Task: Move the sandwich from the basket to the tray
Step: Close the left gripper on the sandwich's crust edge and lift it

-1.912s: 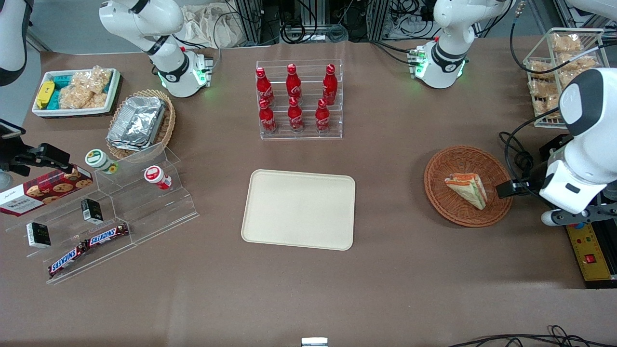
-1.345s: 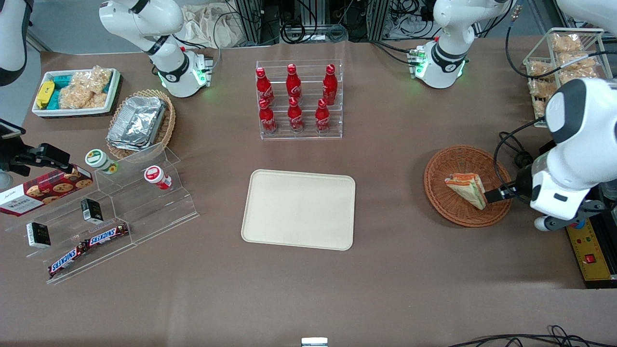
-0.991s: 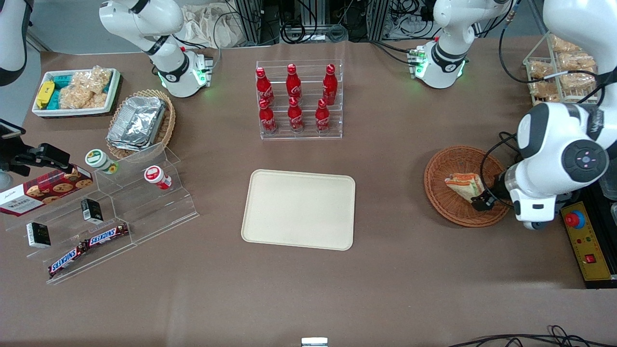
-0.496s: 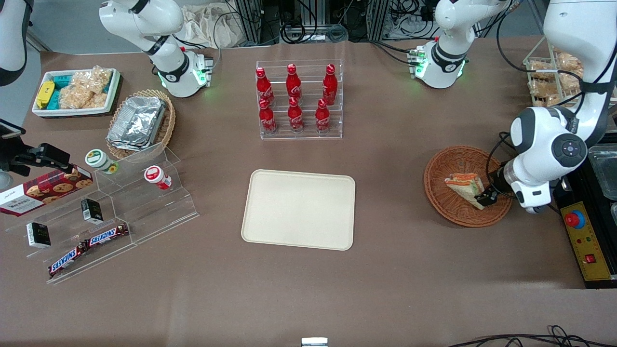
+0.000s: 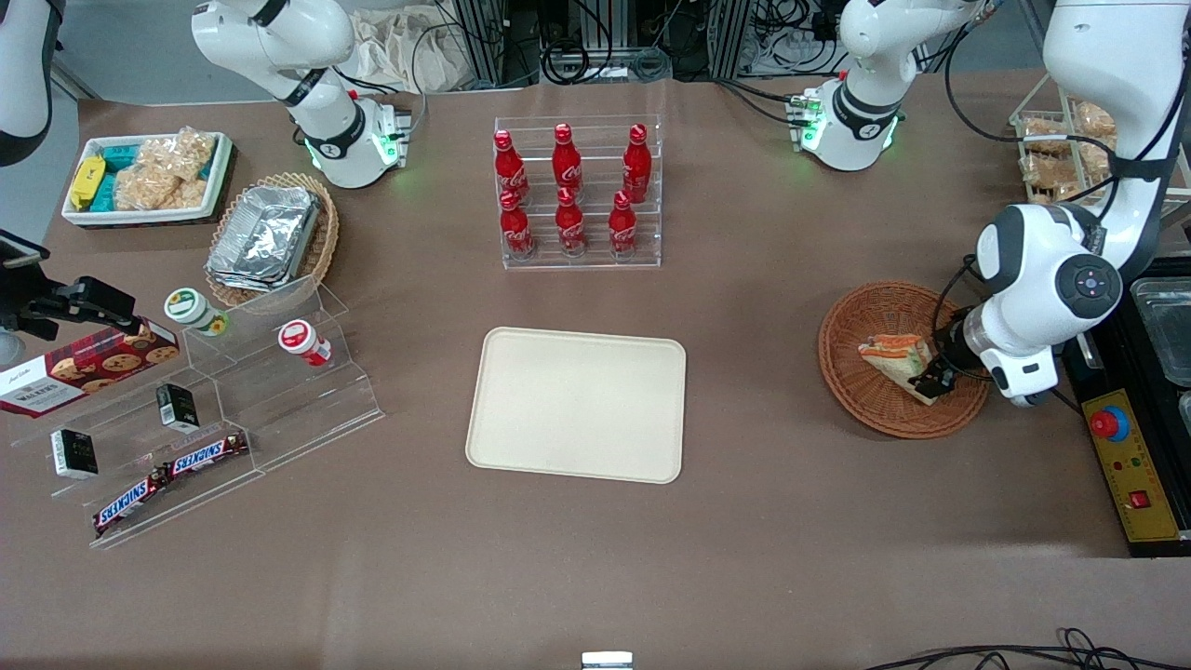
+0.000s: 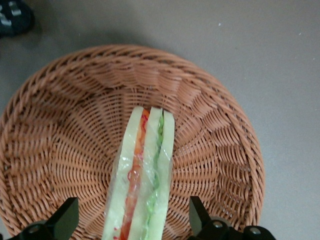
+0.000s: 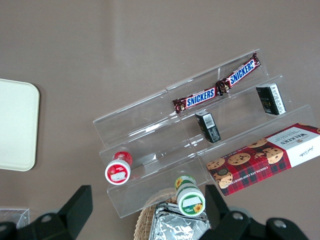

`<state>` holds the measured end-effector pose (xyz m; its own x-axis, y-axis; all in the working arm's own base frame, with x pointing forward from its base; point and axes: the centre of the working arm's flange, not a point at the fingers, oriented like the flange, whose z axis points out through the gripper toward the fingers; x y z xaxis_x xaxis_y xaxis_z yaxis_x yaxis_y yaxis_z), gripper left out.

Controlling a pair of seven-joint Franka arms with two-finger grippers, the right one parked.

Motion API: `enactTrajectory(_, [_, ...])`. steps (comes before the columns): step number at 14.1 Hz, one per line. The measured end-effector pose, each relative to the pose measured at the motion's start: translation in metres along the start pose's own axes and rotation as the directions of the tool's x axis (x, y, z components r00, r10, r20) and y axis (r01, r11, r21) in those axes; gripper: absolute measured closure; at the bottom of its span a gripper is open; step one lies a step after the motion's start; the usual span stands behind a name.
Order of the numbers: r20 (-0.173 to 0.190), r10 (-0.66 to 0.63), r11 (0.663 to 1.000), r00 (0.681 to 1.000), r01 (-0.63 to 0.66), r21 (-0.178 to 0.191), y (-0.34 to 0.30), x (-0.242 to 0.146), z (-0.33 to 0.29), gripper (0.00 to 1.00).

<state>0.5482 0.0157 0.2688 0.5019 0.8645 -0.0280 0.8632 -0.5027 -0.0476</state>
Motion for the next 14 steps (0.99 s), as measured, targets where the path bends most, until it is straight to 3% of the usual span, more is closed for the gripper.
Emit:
enactTrajectory(6, [0.029,-0.014,1.000,0.999,0.014,-0.003,-0.001,-0.011,0.017,0.05])
enactTrajectory(11, [0.027,-0.009,1.000,1.000,0.009,-0.007,0.002,-0.013,0.016,0.56])
enactTrajectory(14, [0.023,-0.007,1.000,1.000,0.007,-0.012,0.003,-0.013,0.013,0.68])
